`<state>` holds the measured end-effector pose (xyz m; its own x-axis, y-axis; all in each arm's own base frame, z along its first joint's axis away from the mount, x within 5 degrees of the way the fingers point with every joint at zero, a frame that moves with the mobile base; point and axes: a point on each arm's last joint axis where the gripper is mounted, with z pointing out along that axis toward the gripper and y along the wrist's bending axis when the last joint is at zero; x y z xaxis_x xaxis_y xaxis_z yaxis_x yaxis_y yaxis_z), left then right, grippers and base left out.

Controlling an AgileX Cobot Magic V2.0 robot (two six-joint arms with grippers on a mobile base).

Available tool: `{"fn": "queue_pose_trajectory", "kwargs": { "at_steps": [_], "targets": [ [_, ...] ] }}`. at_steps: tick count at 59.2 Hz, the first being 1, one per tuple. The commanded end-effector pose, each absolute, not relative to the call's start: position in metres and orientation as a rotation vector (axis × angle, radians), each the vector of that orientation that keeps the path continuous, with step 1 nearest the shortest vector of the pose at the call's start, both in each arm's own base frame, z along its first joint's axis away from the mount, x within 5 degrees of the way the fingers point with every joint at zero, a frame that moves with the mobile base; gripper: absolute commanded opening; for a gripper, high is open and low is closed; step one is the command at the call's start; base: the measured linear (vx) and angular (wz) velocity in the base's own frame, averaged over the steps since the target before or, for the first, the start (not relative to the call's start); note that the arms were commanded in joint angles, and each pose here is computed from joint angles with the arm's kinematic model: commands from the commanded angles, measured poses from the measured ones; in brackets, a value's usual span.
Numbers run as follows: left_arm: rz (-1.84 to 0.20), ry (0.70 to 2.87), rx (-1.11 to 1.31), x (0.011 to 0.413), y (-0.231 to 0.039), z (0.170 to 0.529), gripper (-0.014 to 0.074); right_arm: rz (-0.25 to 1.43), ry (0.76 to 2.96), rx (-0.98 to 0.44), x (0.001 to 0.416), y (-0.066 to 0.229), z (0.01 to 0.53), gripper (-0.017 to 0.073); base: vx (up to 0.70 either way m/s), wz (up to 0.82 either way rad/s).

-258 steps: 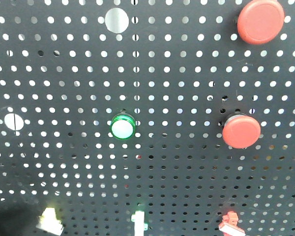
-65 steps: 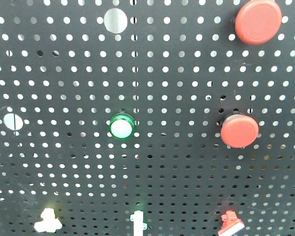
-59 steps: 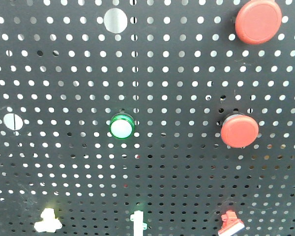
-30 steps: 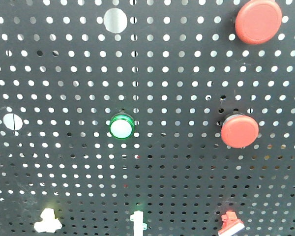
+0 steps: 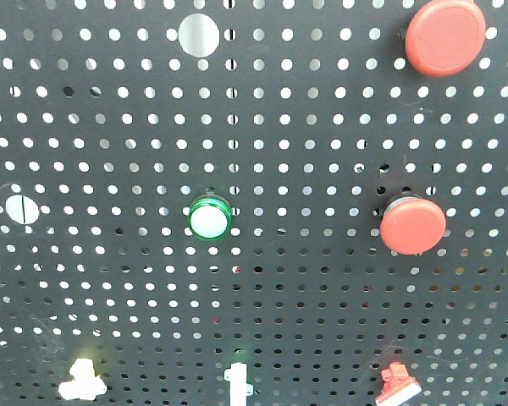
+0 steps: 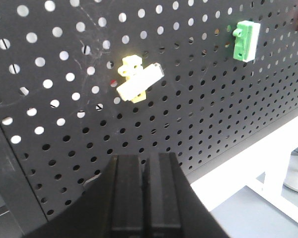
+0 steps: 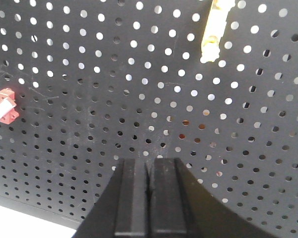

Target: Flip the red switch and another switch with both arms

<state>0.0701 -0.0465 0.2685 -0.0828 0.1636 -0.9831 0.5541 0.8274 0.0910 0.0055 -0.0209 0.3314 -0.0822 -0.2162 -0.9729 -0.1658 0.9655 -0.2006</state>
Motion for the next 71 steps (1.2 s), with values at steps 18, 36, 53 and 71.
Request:
{"fn": "queue_pose_trajectory", "kwargs": {
  "at_steps": [18, 36, 53, 71],
  "targets": [
    [-0.249, 1.483, 0.432, 0.070, -0.033, 0.283, 0.0003, -0.059, 1.570, -0.290, 0.005, -0.021, 0.347, -0.0006, 0.00, 0.00],
    [-0.236, 1.507, 0.129, 0.056, -0.013, 0.203, 0.0003, -0.059, 1.572, -0.290, 0.005, -0.021, 0.347, -0.0006, 0.00, 0.00],
    [-0.126, 1.549, 0.166, 0.055, -0.010, 0.194, 0.0003, -0.059, 1.571, -0.290, 0.005, -0.021, 0.347, -0.0006, 0.00, 0.00],
    [-0.126, 1.553, 0.166, 0.055, -0.010, 0.194, 0.0003, -0.059, 1.571, -0.290, 0.005, -0.021, 0.347, -0.0006, 0.00, 0.00]
  ]
}}
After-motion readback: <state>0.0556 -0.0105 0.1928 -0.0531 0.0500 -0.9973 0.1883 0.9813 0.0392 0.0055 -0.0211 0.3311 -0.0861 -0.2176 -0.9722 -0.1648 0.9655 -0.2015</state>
